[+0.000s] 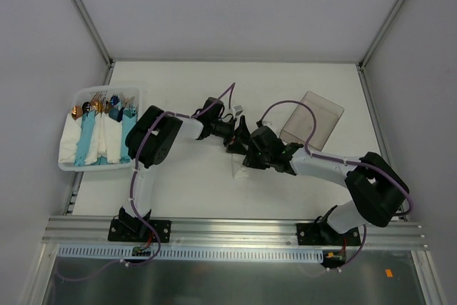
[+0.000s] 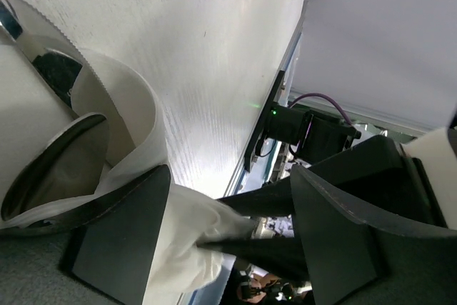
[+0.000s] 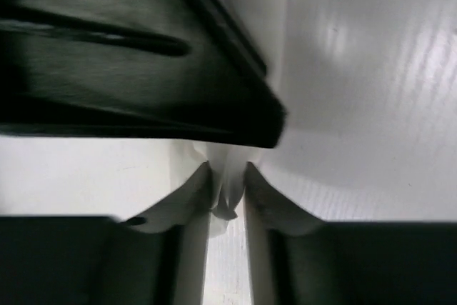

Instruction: Place the utensils on the paper napkin and roll it up

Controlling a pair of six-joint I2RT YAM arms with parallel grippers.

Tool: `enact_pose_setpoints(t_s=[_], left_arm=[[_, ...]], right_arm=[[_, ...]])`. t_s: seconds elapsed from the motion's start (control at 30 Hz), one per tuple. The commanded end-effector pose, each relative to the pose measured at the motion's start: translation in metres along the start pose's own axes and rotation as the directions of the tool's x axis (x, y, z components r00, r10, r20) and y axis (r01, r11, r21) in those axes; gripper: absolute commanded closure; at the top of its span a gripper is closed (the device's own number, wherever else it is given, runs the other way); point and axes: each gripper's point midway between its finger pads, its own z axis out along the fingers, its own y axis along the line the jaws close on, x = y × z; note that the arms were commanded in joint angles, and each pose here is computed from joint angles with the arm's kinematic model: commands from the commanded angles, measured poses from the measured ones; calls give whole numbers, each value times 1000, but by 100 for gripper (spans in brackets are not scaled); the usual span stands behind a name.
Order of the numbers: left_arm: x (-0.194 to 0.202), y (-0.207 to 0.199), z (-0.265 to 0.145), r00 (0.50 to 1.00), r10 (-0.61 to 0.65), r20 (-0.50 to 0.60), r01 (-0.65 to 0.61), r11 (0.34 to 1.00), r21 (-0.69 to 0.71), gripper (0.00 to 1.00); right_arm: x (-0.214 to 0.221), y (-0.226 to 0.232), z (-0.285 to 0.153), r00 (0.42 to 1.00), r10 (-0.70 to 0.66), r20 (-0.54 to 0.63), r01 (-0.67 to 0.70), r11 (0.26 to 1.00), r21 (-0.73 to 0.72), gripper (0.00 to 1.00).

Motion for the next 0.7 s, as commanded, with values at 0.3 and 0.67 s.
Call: enact_pose_setpoints(t_s=[0.3, 0.67], left_arm=[[-9, -49, -27, 986, 162, 46, -166, 981, 96, 32], [27, -79, -51, 956, 288, 48, -292, 946, 139, 52]], right_arm=[[23, -59, 9, 998, 56, 3, -56, 988, 146, 99], [27, -57, 20, 997, 81, -7, -80, 990, 114, 100]])
